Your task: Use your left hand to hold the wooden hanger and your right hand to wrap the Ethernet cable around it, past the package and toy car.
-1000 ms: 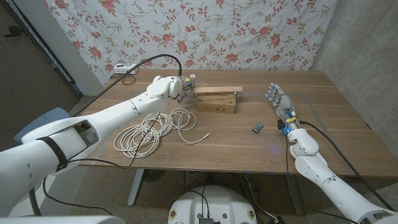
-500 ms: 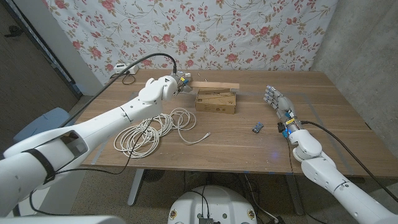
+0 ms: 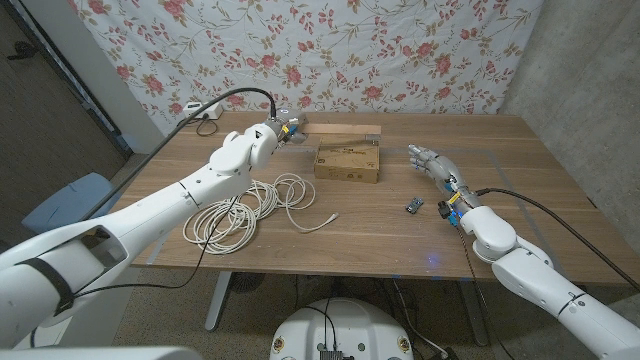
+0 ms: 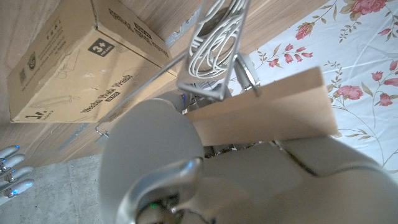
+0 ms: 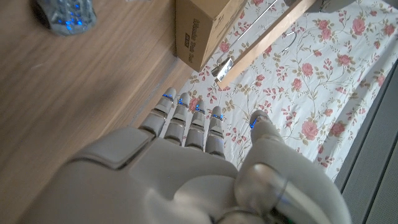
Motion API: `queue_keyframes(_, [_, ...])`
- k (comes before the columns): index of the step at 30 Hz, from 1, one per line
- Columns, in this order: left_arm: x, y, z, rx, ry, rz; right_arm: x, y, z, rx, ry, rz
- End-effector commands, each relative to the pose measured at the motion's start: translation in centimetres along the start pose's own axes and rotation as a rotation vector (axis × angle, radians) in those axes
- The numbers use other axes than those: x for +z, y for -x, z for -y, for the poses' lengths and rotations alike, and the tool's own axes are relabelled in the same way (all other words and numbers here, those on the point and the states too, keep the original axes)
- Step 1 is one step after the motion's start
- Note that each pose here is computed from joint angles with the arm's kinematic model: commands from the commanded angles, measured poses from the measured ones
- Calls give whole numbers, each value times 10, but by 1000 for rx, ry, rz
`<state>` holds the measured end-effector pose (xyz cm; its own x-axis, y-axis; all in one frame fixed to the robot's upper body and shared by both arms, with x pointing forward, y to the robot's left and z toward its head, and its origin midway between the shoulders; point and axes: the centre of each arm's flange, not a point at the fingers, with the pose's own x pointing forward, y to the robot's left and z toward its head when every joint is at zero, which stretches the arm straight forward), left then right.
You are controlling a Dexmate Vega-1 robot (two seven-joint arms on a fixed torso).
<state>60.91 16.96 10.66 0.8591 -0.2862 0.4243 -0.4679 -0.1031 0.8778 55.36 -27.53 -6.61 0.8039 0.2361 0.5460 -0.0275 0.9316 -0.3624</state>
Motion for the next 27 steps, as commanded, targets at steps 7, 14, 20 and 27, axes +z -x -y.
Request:
queue_keyframes(7, [-6,7,-9,93,16,26,47,12,-36,170,251,-31])
queue_keyframes(14, [-5,5,-13,108,18,30,55,11,-46,229,329,-47])
queue_keyframes(20, [-3,4,-16,113,10,28,58,8,-53,286,378,-69])
queue_keyframes(27, [0,1,-18,114,5,29,64,4,-62,334,430,-72])
